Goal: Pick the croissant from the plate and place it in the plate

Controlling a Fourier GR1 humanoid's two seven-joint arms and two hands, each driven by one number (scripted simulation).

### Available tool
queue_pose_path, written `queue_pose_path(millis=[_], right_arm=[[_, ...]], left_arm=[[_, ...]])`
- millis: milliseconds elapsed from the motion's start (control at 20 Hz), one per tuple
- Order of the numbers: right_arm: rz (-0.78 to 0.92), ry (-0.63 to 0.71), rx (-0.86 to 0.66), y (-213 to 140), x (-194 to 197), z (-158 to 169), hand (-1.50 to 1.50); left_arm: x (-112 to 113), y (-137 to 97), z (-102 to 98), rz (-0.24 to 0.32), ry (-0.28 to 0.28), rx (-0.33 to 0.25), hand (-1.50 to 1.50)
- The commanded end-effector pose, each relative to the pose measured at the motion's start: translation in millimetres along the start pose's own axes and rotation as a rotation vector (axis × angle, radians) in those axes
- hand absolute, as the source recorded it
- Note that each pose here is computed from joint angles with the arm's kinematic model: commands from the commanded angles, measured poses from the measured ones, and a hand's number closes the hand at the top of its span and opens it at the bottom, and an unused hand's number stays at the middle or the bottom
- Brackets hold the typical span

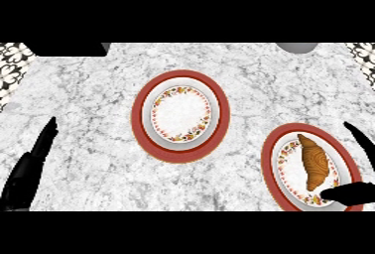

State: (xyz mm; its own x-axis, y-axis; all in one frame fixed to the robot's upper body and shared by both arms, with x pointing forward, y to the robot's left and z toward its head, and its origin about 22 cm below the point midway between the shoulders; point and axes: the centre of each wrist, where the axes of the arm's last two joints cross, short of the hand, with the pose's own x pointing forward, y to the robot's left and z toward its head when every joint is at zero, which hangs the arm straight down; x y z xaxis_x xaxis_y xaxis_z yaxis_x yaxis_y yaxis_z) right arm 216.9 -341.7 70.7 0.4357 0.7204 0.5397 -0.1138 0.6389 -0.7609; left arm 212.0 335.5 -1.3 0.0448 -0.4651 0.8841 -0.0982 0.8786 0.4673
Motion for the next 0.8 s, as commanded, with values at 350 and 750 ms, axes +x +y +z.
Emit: queue_pose_path(millis=[350, 750], right_arm=[[0.038, 0.016, 0.113, 36.8, -19.8, -31.7, -1.5], [0.027, 0.027, 0.12, 38.6, -24.2, -46.7, -1.5]], left_arm=[[-8.9, 10.9, -16.0, 0.002, -0.002, 0.005, 0.0], [2.6, -4.2, -4.1, -0.013, 0.007, 0.006, 0.0]])
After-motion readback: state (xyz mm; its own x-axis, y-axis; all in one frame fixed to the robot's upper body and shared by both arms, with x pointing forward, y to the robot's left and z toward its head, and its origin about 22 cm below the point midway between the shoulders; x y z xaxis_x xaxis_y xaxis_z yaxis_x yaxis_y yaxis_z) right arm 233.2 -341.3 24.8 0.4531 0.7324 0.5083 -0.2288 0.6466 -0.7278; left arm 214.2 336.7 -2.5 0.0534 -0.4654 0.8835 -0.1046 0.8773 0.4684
